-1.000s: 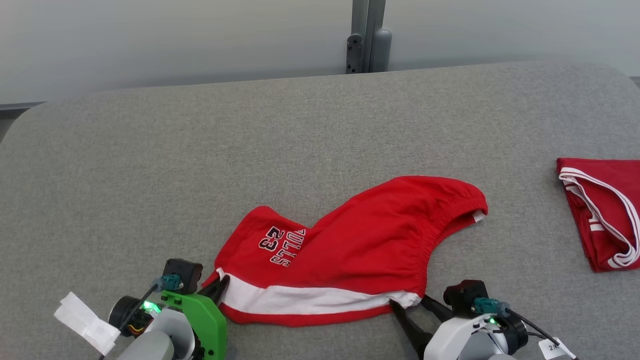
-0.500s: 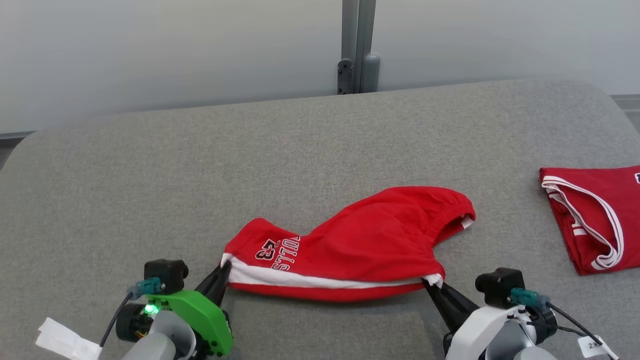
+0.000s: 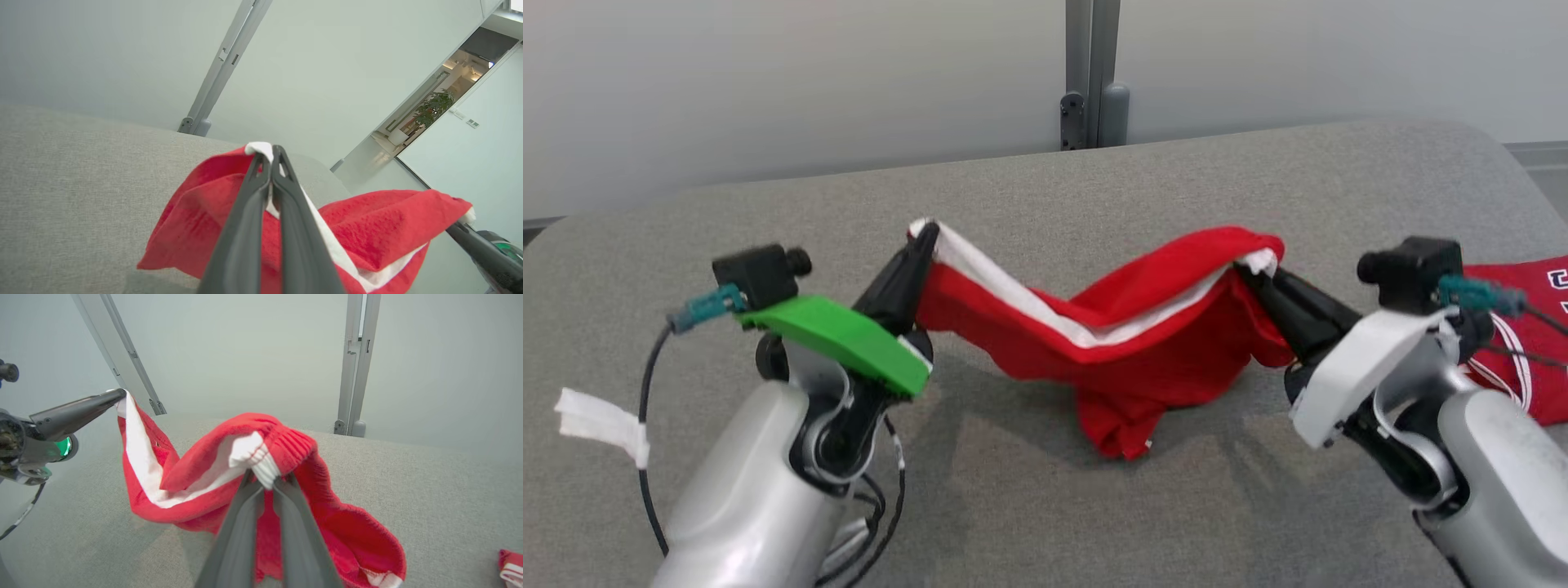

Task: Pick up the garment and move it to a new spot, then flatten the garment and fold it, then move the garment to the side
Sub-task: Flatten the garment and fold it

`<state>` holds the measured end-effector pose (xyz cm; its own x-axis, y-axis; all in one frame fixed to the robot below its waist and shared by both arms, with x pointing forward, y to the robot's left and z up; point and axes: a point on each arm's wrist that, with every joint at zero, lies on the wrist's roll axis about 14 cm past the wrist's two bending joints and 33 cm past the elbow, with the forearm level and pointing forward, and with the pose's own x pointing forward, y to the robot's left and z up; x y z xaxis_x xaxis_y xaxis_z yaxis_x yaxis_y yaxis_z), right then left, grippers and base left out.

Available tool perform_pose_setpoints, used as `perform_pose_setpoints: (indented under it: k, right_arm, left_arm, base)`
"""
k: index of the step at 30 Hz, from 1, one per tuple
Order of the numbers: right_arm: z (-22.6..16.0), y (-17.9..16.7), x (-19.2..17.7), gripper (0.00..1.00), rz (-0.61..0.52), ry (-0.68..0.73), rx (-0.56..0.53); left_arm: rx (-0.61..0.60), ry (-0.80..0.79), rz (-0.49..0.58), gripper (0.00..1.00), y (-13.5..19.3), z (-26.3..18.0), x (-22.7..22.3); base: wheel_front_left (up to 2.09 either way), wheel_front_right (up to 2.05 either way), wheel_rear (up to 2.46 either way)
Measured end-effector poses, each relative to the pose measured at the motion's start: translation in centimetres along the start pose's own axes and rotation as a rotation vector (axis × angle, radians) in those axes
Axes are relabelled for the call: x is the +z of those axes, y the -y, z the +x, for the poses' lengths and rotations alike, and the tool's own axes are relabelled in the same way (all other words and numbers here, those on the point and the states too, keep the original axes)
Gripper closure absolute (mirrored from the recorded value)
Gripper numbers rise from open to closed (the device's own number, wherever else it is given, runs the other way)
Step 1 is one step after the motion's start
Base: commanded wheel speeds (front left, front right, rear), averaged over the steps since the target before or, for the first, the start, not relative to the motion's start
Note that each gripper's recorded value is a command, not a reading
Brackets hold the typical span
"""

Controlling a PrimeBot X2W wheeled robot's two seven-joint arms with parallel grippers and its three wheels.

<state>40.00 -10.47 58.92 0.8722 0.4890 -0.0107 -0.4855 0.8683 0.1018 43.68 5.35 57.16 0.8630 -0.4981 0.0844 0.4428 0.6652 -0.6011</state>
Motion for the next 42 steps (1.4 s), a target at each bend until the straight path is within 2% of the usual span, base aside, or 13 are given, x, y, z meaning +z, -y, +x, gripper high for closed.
perform_pose_setpoints:
  k: [2,6,11,18,23,26,29,33,35,36,42]
  right_arm:
    - [1.0,1.4,0.3,1.00,-0.081,-0.061,-0.008]
    - [4.1,3.5,1.9,1.00,-0.138,-0.108,-0.013]
    - [9.1,6.7,4.2,1.00,-0.230,-0.118,-0.048]
    - [15.4,11.2,6.8,1.00,-0.299,-0.026,-0.119]
    - [18.8,14.3,7.8,1.00,-0.278,0.117,-0.180]
    - [20.0,16.0,8.1,1.00,-0.300,0.201,-0.213]
    - [21.1,17.3,4.6,1.00,-0.317,0.167,-0.228]
    - [21.8,18.0,-3.4,1.00,-0.297,-0.003,-0.216]
    - [21.6,18.2,-6.3,1.00,-0.279,-0.064,-0.210]
    - [20.3,17.2,-11.8,1.00,-0.213,-0.197,-0.178]
    - [16.5,15.2,-15.3,1.00,-0.092,-0.334,-0.153]
  left_arm:
    - [-0.035,0.021,-0.023,1.00,0.9,1.8,1.7]
    - [-0.059,0.060,-0.003,1.00,1.2,5.4,5.3]
    - [-0.051,0.160,0.121,1.00,-0.1,10.0,10.9]
    - [-0.094,0.315,0.326,1.00,-0.6,15.6,16.4]
    - [-0.090,0.501,0.333,1.00,-1.8,18.2,19.4]
    - [-0.087,0.530,0.304,1.00,-3.4,19.6,18.8]
    - [-0.066,0.505,0.270,1.00,-6.1,20.6,16.4]
    - [0.016,0.392,0.213,1.00,-11.5,20.8,10.3]
    - [0.042,0.351,0.172,1.00,-13.1,20.3,7.8]
    - [0.091,0.275,0.100,1.00,-15.2,18.1,3.7]
    - [0.138,0.216,0.024,1.00,-14.9,13.1,0.1]
  base:
    - [0.00,0.00,0.00]
    - [0.00,0.00,0.00]
    - [0.00,0.00,0.00]
    - [0.00,0.00,0.00]
    - [0.00,0.00,0.00]
    - [0.00,0.00,0.00]
    - [0.00,0.00,0.00]
    - [0.00,0.00,0.00]
    - [0.00,0.00,0.00]
    - [0.00,0.00,0.00]
    - [0.00,0.00,0.00]
